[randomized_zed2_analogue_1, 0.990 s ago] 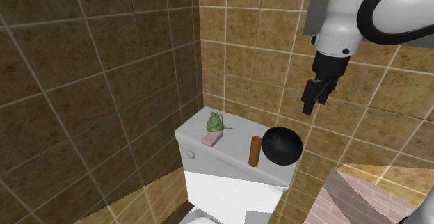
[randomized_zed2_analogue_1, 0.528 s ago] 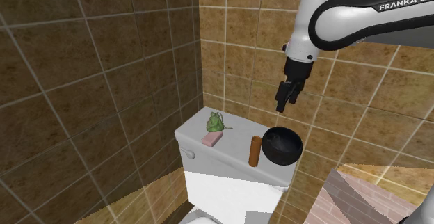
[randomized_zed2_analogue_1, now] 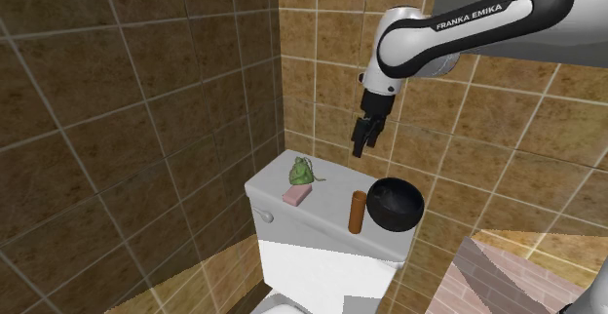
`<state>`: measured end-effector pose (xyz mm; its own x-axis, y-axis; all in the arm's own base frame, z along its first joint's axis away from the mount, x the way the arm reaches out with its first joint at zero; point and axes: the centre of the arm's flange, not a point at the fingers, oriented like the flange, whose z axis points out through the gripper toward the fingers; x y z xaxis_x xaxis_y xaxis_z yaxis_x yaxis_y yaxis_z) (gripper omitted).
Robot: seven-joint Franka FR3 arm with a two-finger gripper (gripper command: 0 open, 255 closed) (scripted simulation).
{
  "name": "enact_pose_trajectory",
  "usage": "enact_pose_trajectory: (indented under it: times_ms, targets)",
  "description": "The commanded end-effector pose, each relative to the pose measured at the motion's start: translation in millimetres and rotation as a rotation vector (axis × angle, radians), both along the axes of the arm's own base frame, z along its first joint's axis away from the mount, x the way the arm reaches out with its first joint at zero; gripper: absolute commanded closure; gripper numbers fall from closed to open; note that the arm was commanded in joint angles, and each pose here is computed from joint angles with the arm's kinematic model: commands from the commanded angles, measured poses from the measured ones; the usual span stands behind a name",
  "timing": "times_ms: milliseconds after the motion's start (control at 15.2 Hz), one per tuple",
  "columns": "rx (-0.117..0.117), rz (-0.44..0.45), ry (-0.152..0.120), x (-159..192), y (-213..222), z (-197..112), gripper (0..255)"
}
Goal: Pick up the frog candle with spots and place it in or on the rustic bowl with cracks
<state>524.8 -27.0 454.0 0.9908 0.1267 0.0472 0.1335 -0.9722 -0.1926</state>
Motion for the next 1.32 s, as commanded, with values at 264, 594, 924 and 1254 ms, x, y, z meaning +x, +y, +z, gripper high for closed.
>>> enact_pose_trajectory:
  times_ms: [264,594,924,1254]
  targets:
    - [0.065,0.097,-0.017,73,2,-36,0]
    - [0.12,0.176,-0.03,133,13,-63,0]
    - [0.155,0.227,-0.039,171,25,-84,0]
    - [0.155,0.227,-0.039,171,34,-109,0]
